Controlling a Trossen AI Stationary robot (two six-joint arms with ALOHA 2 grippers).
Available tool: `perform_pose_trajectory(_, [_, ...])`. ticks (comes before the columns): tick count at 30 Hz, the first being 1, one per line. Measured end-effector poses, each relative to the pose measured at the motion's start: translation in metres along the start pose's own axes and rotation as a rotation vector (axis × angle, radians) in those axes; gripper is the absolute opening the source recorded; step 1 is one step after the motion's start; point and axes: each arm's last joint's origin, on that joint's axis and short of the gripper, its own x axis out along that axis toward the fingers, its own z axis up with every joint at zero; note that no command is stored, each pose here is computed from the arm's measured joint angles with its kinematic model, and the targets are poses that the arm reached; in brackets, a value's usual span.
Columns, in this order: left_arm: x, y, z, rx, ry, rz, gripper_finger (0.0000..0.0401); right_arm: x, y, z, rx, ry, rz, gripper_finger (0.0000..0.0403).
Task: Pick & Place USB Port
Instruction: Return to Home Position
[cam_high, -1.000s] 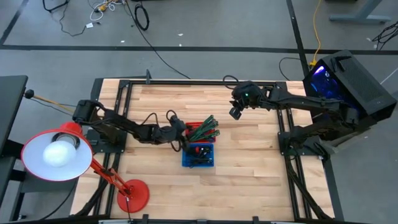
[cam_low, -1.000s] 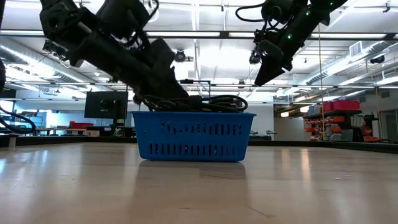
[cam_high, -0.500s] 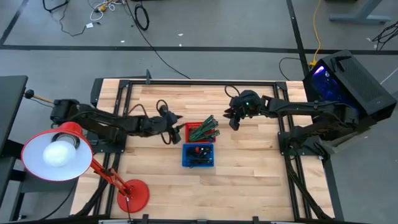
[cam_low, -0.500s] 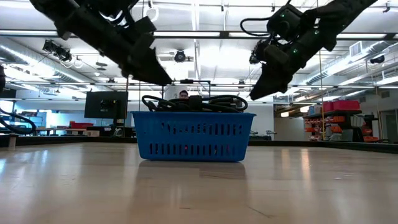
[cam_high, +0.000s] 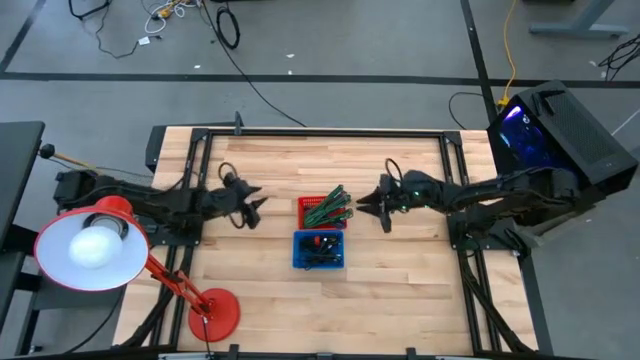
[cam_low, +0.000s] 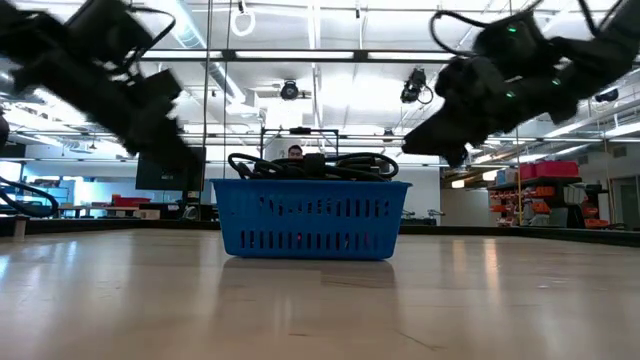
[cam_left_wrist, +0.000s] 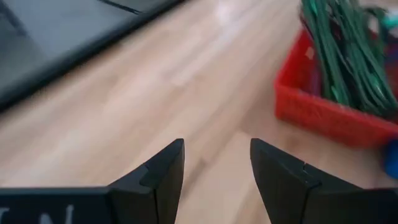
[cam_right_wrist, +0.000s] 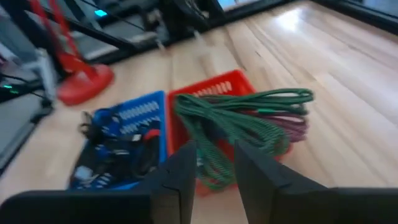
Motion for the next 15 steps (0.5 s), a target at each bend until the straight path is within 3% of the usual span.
perform_pose_trajectory(5, [-0.007,0.007,-0.03,-0.069,-0.04,-0.127,0.0188,-0.012,0.011,-0.02,-0.022,-0.142,0.094,0.0111])
perform_pose_trajectory(8, [-0.011,0.008,-0.043,-0.021,-0.079,-0.194,0.0188,-0.021,0.018,-0.031,-0.045,-0.205,0.15,0.0111])
perform_pose_trajectory(15, [-0.013,0.009,-0.045,0.022,-0.125,-0.177,0.0188,-0.03,0.026,-0.052,0.024,-0.209,0.124,0.0111])
